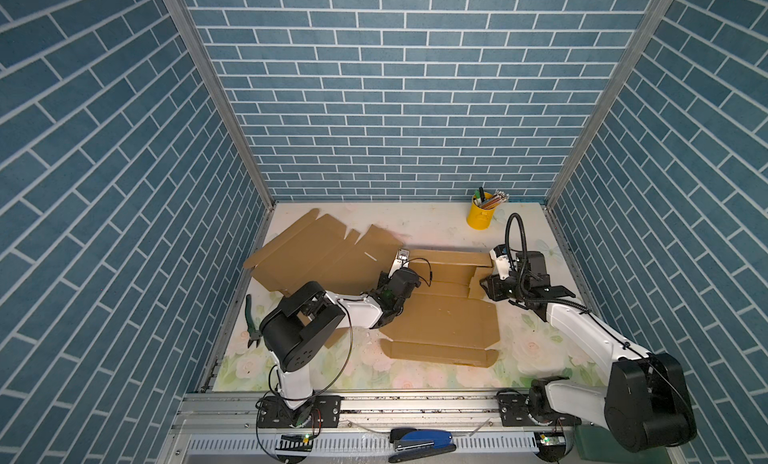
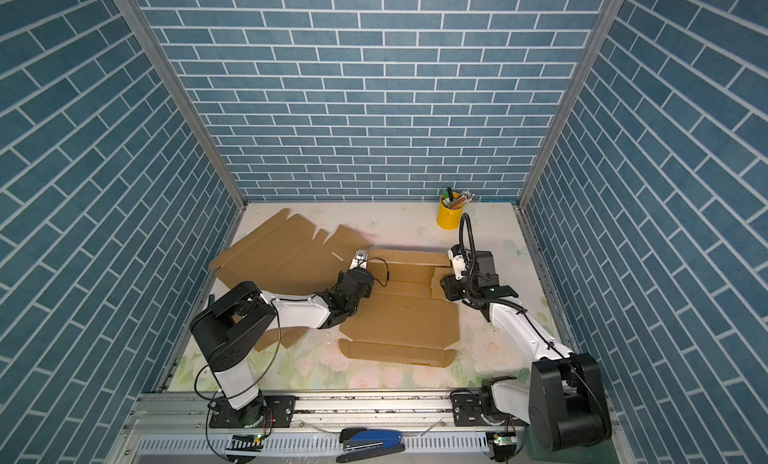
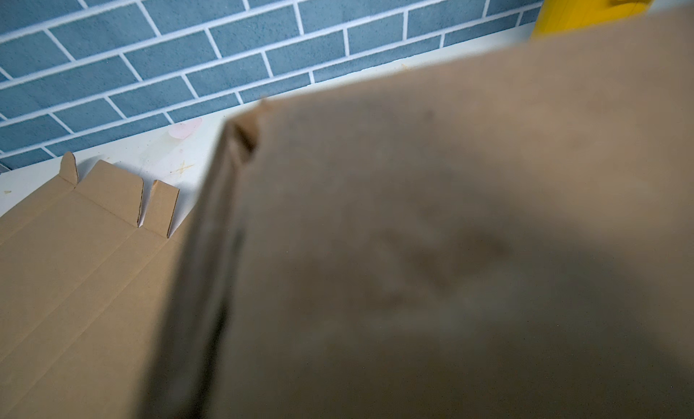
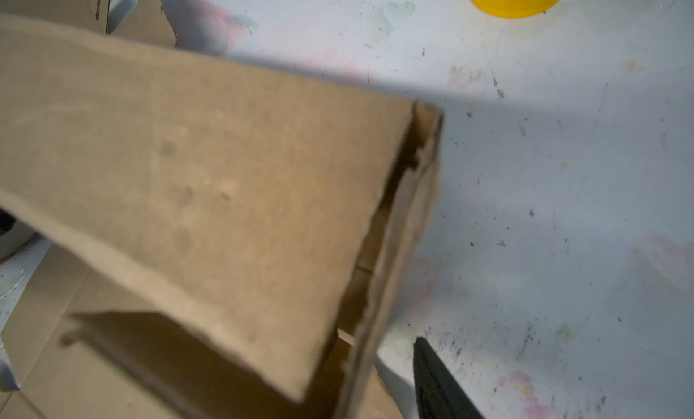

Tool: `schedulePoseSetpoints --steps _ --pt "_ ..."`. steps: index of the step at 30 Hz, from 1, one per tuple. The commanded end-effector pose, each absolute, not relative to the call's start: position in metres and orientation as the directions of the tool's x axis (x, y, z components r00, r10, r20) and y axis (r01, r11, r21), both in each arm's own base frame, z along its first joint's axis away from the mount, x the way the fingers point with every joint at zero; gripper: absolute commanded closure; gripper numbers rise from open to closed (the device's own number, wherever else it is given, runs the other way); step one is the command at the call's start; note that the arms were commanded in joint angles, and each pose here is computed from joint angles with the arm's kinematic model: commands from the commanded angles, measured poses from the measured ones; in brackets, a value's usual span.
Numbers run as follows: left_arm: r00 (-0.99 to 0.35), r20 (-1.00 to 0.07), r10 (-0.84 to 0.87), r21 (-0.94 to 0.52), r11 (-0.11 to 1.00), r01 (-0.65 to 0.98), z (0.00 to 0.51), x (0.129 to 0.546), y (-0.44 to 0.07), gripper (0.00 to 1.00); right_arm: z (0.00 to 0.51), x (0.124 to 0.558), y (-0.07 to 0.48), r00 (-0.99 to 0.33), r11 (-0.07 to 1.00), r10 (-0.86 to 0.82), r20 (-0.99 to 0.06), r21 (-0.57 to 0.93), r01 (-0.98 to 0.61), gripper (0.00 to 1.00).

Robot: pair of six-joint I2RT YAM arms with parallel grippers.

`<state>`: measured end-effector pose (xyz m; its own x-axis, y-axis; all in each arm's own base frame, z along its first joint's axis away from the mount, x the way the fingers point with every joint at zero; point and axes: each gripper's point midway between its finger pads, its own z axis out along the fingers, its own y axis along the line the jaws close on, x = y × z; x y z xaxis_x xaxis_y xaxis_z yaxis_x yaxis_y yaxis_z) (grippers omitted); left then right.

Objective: Fold the paper box

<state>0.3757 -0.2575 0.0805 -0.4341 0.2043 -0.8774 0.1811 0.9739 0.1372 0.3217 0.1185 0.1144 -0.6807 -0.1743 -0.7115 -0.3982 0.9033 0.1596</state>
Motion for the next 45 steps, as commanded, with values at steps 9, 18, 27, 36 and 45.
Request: schedulePoseSetpoints --steps 9,18,27,36,45 --pt "-0.541 -0.764 0.351 0.254 0.935 0.248 0.034 0.356 -0.244 1.00 0.119 0.356 0.106 -0.628 0.955 -0.152 -0.763 0.052 -0.293 0.58" --pt "-0.566 -0.763 0.314 0.189 0.944 0.269 0.042 0.354 -0.253 1.00 0.126 0.366 0.102 -0.563 0.990 -0.006 -0.827 0.076 -0.122 0.66" --pt "-0.613 -0.726 0.312 0.140 0.940 0.312 0.053 0.351 -0.258 1.00 0.110 0.377 0.107 -0.537 0.991 -0.023 -0.843 0.052 -0.124 0.68" --pt "-0.643 -0.699 0.312 0.109 0.935 0.336 0.055 0.349 -0.264 1.00 0.092 0.380 0.098 -0.521 1.000 -0.015 -0.853 -0.002 -0.027 0.79" --pt "-0.661 -0.696 0.281 0.100 0.949 0.298 0.060 0.351 -0.263 1.00 0.091 0.378 0.081 -0.565 0.989 0.023 -0.825 -0.065 0.136 1.00"
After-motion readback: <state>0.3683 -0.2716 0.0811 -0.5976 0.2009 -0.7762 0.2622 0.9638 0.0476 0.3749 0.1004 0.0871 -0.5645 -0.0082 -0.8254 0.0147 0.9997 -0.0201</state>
